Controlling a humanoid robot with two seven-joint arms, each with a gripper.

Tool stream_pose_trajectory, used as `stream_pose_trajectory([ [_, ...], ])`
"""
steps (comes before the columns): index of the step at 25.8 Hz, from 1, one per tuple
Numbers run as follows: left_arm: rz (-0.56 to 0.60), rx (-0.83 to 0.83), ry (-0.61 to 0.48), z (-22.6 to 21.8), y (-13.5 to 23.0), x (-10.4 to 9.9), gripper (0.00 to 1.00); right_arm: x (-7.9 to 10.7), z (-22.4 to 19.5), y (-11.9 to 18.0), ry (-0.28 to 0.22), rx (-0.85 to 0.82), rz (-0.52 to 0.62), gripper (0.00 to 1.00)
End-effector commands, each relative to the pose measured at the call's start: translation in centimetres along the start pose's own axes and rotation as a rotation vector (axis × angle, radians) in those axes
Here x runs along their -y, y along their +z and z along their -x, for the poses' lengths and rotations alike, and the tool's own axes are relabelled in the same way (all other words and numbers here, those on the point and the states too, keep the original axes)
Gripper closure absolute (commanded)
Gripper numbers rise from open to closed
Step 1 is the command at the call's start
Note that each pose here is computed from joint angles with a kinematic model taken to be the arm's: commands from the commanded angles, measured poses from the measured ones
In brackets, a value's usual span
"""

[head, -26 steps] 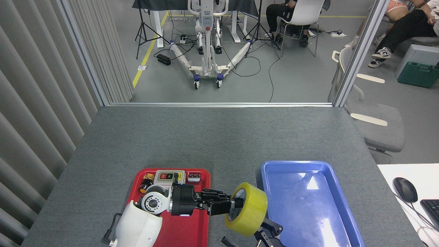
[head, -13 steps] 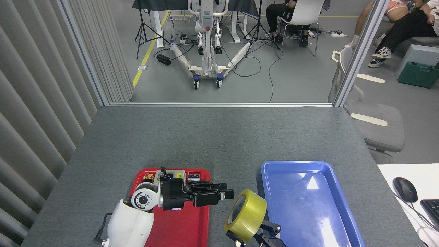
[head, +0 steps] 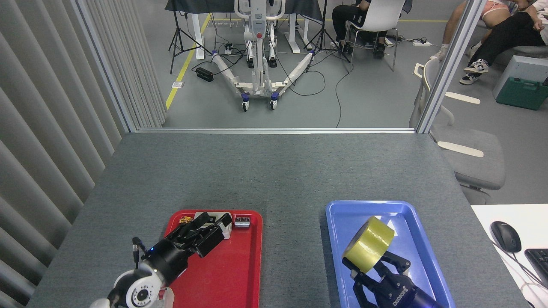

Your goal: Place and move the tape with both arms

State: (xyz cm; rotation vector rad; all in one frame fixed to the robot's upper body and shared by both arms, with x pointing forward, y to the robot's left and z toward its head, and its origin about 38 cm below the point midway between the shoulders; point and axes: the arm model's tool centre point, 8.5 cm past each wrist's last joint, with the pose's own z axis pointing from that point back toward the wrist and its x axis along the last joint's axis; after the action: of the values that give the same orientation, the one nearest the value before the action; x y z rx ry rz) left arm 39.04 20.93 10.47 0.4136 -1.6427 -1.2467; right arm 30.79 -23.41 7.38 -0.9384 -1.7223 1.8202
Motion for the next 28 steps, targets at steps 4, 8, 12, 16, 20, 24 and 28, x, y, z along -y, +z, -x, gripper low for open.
stream_pose_trajectory([
  [4, -0.374, -0.216, -0.392, -1.6, 2.6, 0.2, 0.02, -1.8, 6.2, -0.3, 0.037, -0.274, -0.527, 1.0],
  [8, -0.213, -0.252, -0.452, -0.4, 1.9, 0.8, 0.02, -3.2, 7.0, -0.6, -0.034, -0.365, -0.777, 1.0],
  [12, -0.074, -0.34, -0.387, 2.7, 2.6, 0.5, 0.01, -4.5, 6.5, -0.8, -0.072, -0.328, -0.994, 1.0],
  [16, -0.069, -0.339, -0.374, 3.1, 3.0, 0.4, 0.01, -4.3, 6.3, -1.1, -0.128, -0.317, -1.047, 0.83],
  [20, -0.229, -0.314, -0.453, 2.6, 3.1, -0.5, 0.01, -4.4, 6.8, -0.9, -0.157, -0.395, -1.038, 0.28],
  [24, -0.319, -0.295, -0.564, 1.9, 3.2, -1.2, 0.01, -4.1, 7.1, -1.5, -0.194, -0.458, -0.997, 0.02],
  [28, -0.324, -0.303, -0.57, 2.0, 3.2, -1.2, 0.01, -3.9, 7.3, -1.7, -0.19, -0.466, -0.955, 0.01],
])
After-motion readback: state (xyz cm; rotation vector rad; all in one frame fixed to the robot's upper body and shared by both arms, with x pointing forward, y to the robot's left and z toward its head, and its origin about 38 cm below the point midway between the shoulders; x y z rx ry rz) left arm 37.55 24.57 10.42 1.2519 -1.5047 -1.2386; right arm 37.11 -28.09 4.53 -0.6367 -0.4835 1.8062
